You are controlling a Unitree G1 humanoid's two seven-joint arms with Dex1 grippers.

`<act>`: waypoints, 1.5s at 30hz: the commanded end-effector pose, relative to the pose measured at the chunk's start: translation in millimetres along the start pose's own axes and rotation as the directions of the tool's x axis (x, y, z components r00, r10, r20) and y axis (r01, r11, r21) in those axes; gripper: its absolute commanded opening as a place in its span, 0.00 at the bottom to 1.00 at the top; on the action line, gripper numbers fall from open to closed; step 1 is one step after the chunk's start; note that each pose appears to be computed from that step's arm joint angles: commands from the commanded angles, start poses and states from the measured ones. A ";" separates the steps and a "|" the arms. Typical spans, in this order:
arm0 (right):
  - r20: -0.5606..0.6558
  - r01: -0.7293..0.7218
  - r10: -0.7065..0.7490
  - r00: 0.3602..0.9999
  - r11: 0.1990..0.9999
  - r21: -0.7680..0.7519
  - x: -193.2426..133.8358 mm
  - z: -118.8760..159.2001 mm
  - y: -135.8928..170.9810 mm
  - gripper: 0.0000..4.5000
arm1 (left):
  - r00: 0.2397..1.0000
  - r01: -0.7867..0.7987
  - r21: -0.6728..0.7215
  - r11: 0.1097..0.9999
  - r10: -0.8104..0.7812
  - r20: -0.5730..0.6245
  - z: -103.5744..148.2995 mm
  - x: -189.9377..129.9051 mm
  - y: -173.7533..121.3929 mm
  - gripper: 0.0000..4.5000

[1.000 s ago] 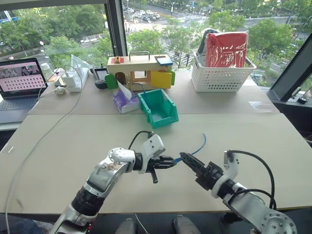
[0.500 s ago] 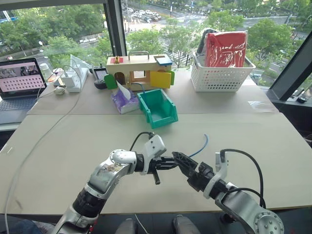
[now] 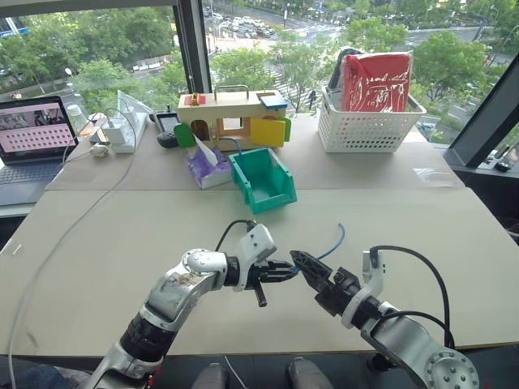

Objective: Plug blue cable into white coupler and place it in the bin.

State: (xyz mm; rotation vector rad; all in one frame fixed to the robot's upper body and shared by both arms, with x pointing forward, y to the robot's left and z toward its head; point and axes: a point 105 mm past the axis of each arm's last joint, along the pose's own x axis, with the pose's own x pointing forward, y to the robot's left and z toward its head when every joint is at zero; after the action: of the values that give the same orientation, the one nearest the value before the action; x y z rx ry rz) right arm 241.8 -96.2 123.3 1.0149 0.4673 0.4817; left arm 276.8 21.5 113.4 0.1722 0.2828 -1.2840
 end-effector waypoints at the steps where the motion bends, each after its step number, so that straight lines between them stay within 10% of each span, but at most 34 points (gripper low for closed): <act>1: 0.021 -0.046 0.047 0.999 0.999 -0.024 -2.5 1.8 12.6 0.64 | 0.999 0.035 0.026 0.999 -0.036 0.034 11.4 1.2 -6.0 0.01; 9: 0.026 -0.047 0.047 0.999 0.999 -0.024 -3.1 2.3 12.9 0.02 | 0.999 0.033 0.021 0.999 -0.034 0.041 12.9 1.5 -4.3 0.01; 21: 0.125 -0.015 0.019 0.992 0.999 -0.037 -10.7 17.7 10.3 0.00 | 0.990 0.007 -0.074 0.997 0.004 0.140 27.4 -1.6 6.5 0.01; 33: 0.146 0.023 0.007 0.989 0.980 -0.199 -11.7 57.6 8.3 0.00 | 0.974 0.061 -0.065 0.996 -0.045 0.224 44.1 -15.8 -8.6 1.00; 45: 0.177 -0.160 0.246 0.953 0.904 -0.397 -2.1 127.5 80.7 0.00 | 0.874 -0.255 0.053 0.965 0.207 0.439 93.1 -50.7 26.9 1.00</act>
State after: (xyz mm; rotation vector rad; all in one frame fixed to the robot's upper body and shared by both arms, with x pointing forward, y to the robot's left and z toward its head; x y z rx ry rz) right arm 303.0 -155.6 243.2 0.7473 0.0646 0.5405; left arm 287.0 30.0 186.0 -0.0126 -0.0538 -1.1850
